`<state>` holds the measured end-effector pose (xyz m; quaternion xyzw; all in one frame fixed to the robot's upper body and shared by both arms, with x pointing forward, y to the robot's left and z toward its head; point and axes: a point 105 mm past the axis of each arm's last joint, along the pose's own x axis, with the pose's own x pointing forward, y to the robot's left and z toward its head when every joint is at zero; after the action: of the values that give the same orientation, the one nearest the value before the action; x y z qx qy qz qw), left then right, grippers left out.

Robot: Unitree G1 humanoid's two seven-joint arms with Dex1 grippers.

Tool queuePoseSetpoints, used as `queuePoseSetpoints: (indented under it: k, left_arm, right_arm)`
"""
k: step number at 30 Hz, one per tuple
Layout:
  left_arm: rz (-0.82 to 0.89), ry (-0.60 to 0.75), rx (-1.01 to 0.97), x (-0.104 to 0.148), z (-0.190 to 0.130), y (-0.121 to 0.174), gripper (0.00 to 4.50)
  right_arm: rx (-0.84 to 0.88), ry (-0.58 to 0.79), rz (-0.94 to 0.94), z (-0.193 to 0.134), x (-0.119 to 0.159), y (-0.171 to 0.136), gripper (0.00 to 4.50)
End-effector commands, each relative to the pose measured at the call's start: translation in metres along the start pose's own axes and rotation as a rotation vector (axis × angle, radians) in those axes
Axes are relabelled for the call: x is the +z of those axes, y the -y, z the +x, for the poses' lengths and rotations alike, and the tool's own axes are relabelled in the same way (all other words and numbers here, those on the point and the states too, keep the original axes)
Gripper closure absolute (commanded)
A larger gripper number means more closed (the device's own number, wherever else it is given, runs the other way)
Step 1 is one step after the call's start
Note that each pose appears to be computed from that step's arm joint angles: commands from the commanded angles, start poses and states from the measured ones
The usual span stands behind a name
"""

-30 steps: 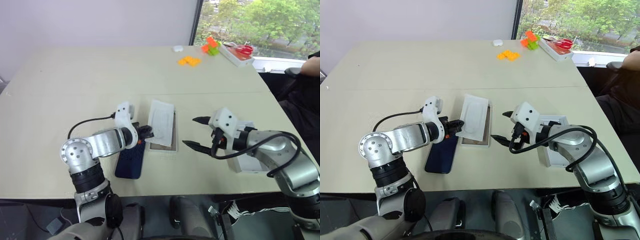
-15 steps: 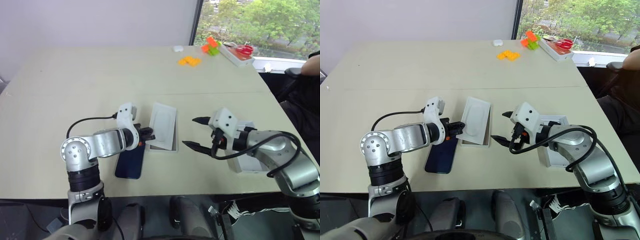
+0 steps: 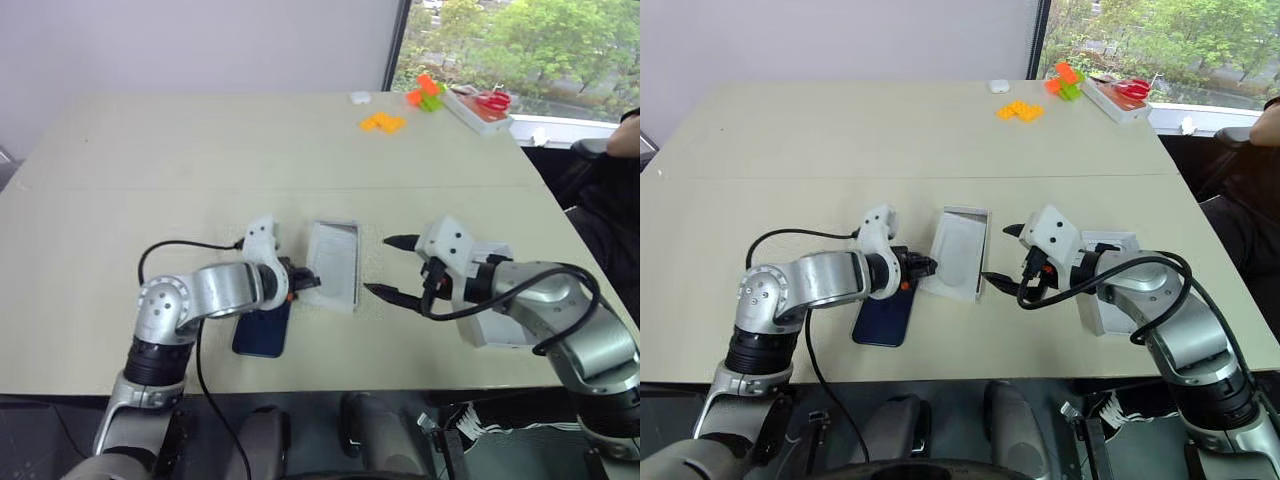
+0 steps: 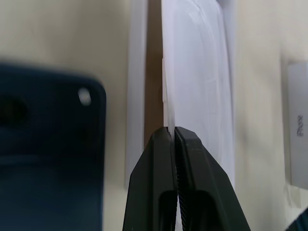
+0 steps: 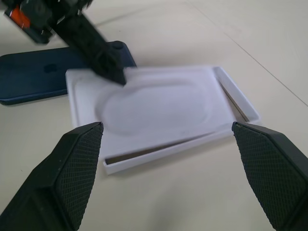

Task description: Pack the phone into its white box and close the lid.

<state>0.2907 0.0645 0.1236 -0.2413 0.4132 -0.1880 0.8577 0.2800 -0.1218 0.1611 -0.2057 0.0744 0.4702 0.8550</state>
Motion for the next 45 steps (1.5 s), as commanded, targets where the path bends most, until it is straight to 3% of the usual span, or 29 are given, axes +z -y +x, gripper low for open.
queuePoseSetpoints:
  k: [1, 6, 7, 21, 25, 29, 35, 41, 45]
  left_arm:
    - [0.012, 0.028, -0.018, 0.003, -0.006, 0.008, 2.96]
    - [0.017, 0.047, -0.022, 0.008, -0.008, 0.009, 0.36]
    - [0.021, 0.052, -0.025, 0.010, -0.009, 0.009, 0.06]
    - [0.106, 0.268, -0.231, 0.068, -0.054, 0.028, 0.06]
    - [0.271, 0.395, -0.113, 0.090, -0.072, 0.002, 0.06]
    - [0.521, 0.528, -0.021, 0.098, -0.092, -0.029, 0.00]
    - [0.828, 0.434, -0.062, 0.061, -0.097, -0.061, 0.00]
    - [1.015, 0.287, -0.213, 0.014, -0.107, -0.069, 0.00]
    - [1.042, 0.247, -0.267, 0.000, -0.113, -0.072, 0.00]
  right_arm:
    - [-0.002, 0.032, -0.042, -0.002, 0.011, 0.000, 0.00]
    - [-0.003, 0.032, -0.043, -0.002, 0.011, 0.000, 0.00]
    - [-0.003, 0.032, -0.043, -0.002, 0.011, 0.000, 0.00]
    - [0.004, 0.043, -0.043, 0.002, 0.013, 0.001, 0.00]
    - [-0.010, 0.058, -0.032, 0.012, 0.016, 0.003, 0.00]
    - [0.002, 0.046, 0.024, 0.036, 0.017, -0.002, 1.25]
    - [-0.042, -0.024, 0.037, 0.065, 0.015, 0.004, 4.47]
    - [-0.106, -0.123, 0.004, 0.086, 0.009, 0.016, 4.47]
    - [-0.089, -0.168, 0.066, 0.098, 0.003, 0.020, 4.47]
